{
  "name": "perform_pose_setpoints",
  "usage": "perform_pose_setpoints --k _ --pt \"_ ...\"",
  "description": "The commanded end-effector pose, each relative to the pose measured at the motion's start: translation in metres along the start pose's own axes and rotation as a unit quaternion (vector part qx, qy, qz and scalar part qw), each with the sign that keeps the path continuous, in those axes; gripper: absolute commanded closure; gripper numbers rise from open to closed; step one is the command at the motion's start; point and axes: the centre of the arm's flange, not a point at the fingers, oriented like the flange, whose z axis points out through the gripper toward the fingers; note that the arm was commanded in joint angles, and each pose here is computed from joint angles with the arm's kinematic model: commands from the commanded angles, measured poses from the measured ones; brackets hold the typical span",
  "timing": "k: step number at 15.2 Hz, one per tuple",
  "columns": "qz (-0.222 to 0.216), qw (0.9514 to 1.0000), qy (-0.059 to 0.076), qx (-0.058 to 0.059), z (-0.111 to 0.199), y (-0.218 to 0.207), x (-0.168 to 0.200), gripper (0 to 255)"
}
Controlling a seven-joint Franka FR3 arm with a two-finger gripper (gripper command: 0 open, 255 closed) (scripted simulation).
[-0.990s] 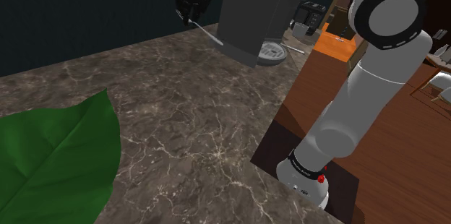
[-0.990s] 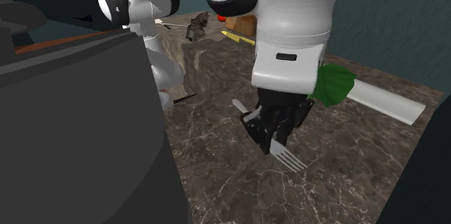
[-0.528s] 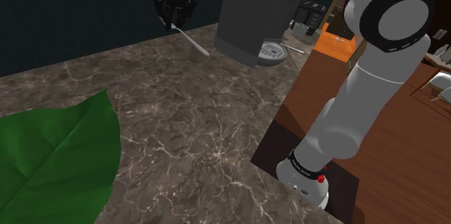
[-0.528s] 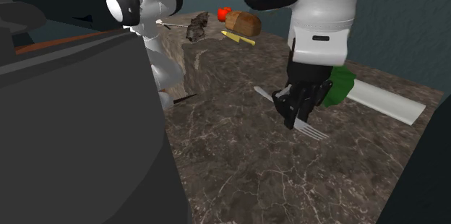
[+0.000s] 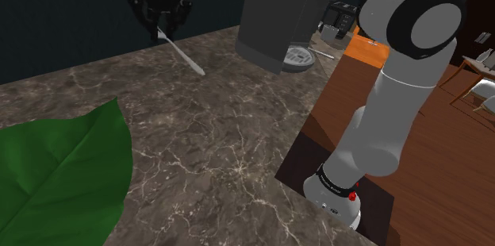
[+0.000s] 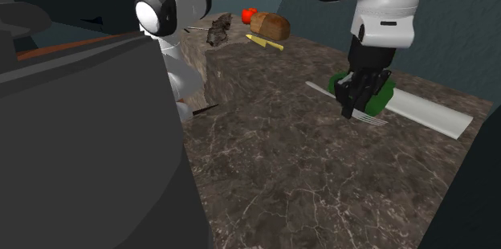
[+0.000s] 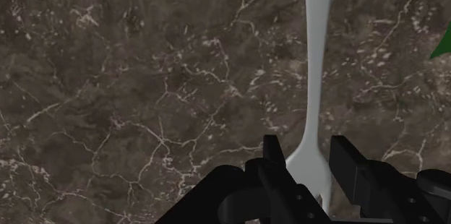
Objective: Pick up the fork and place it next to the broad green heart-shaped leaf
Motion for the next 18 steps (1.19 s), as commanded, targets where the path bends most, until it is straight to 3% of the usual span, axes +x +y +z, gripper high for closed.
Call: perform_pose_setpoints --k 1,18 --pt "0.001 1.0000 0.000 0.000 0.000 -0.024 -0.010 255" --pt "0.001 1.0000 0.000 0.000 0.090 -0.023 -0.017 255"
